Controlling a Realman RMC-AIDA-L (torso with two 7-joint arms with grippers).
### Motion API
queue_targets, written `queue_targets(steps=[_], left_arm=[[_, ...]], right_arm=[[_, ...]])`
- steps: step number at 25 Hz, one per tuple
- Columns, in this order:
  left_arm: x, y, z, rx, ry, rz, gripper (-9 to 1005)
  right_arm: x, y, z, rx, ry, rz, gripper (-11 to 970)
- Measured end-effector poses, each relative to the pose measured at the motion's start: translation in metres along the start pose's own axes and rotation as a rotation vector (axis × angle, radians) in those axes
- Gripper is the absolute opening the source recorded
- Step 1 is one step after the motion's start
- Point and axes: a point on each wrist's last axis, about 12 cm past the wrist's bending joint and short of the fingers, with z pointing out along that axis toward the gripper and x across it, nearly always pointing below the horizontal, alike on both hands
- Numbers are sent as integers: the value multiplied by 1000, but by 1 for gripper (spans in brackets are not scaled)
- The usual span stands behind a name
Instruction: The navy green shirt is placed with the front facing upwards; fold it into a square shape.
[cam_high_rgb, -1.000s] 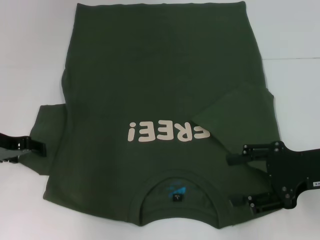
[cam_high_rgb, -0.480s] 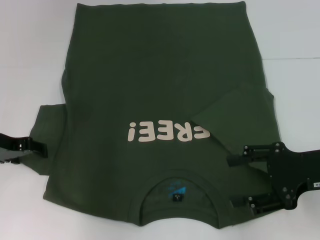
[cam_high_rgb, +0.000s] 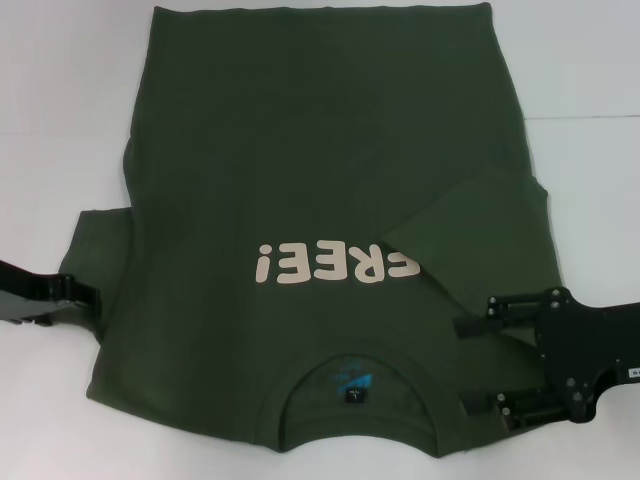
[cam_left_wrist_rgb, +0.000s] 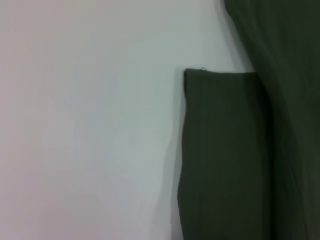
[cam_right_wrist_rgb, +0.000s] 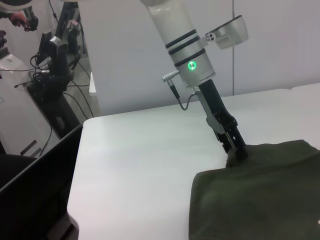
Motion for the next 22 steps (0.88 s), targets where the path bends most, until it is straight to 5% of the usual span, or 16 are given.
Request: queue_targets(steps=[13, 22], left_arm=[[-3, -11, 2, -23, -3, 82, 485], [-4, -13, 0, -29, -6, 108, 134]], right_arm=[[0, 1, 0, -6, -1, 1, 667], [-1, 0, 0, -4, -3, 11, 667]])
